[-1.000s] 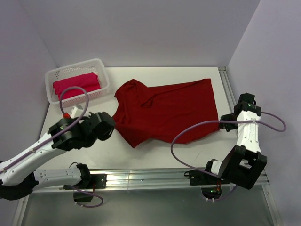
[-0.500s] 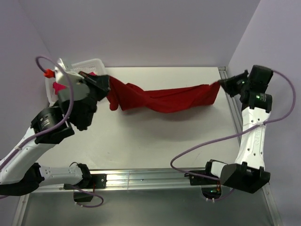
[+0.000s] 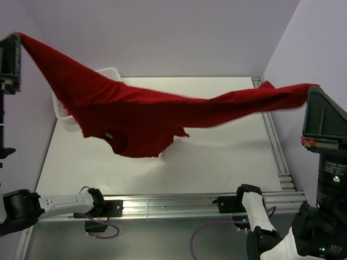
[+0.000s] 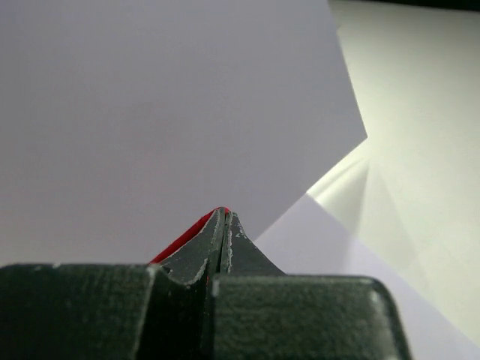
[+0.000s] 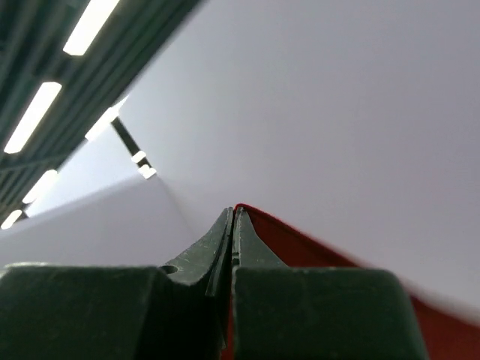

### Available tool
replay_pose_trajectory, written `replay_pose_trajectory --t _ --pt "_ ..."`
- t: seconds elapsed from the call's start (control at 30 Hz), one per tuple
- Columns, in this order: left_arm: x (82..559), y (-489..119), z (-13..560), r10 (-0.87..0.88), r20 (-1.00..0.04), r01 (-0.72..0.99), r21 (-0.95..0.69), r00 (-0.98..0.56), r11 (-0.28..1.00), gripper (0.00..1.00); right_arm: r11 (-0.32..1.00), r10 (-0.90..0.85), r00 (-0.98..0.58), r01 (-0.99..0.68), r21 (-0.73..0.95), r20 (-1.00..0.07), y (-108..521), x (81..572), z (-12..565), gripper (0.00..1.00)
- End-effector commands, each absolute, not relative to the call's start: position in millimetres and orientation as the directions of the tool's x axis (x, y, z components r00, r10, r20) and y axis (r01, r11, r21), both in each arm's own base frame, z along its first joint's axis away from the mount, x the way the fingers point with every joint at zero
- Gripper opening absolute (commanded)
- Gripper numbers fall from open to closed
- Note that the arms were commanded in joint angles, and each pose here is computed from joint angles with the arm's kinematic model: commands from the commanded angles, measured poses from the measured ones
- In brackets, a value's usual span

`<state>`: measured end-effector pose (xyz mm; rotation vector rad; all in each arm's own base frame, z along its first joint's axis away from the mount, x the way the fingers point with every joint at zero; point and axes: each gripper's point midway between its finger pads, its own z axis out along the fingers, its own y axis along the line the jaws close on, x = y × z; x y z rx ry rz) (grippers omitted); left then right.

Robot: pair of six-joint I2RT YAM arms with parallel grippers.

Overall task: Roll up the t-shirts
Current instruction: Flatten the tshirt

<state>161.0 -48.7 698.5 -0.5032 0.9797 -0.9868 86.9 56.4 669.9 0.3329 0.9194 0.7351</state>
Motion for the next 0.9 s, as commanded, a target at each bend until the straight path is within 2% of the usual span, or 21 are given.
replay_pose_trajectory --t 0.0,0.1,0.17,0.23,0.27,0.3,0.37,0.4,0.5,0.53,0.67,0.87 --pt "173.7 -62.1 720.7 -0.808 -0.506 0.451 -0.671 0.302 0.588 0.00 0.692 0.721 0.389 -0.344 0.635 -0.574 29.2 136.2 664.3 0.00" --pt "203.7 -85.9 724.8 -0.743 -0.570 0.335 -0.665 0.351 0.668 0.01 0.631 0.771 0.334 -0.287 0.721 -0.542 17.5 170.7 651.5 0.00" --pt "227.6 -127.1 728.7 -0.719 -0.602 0.326 -0.641 0.347 0.695 0.01 0.577 0.811 0.291 -0.247 0.779 -0.508 9.3 199.8 641.2 0.00" --pt "256.0 -162.4 715.3 -0.698 -0.651 0.347 -0.607 0.299 0.715 0.01 0.524 0.845 0.235 -0.186 0.831 -0.480 4.7 222.5 624.6 0.00" --pt "274.1 -159.6 710.7 -0.750 -0.600 0.357 -0.660 0.280 0.661 0.01 0.515 0.851 0.211 -0.153 0.843 -0.482 0.7 240.3 615.1 0.00" --pt "289.5 -176.2 696.3 -0.741 -0.638 0.398 -0.636 0.212 0.661 0.01 0.511 0.854 0.200 -0.141 0.848 -0.481 -1.3 249.9 610.4 0.00" --pt "324.0 -173.2 682.9 -0.766 -0.619 0.386 -0.672 0.176 0.632 0.01 0.476 0.875 0.157 -0.097 0.874 -0.459 -5.9 277.2 586.4 0.00" --pt "351.2 -162.2 674.8 -0.747 -0.638 0.363 -0.662 0.188 0.656 0.01 0.464 0.882 0.152 -0.122 0.877 -0.446 -5.2 284.5 587.6 0.00" --pt "380.4 -135.3 675.3 -0.772 -0.601 0.369 -0.683 0.205 0.630 0.01 0.443 0.896 0.116 -0.154 0.883 -0.429 -5.6 314.5 579.1 0.00" --pt "378.1 -134.2 687.2 -0.786 -0.581 0.428 -0.668 0.212 0.609 0.01 0.436 0.900 0.113 -0.170 0.884 -0.422 -5.1 319.0 582.1 0.00" --pt "374.5 -123.6 705.8 -0.786 -0.566 0.478 -0.634 0.247 0.607 0.01 0.460 0.888 0.122 -0.265 0.848 -0.444 -1.7 329.2 617.6 0.00" --pt "317.3 -111.4 742.2 -0.801 -0.522 0.571 -0.576 0.294 0.585 0.01 0.453 0.891 0.137 -0.330 0.828 -0.433 5.7 300.3 653.5 0.00"
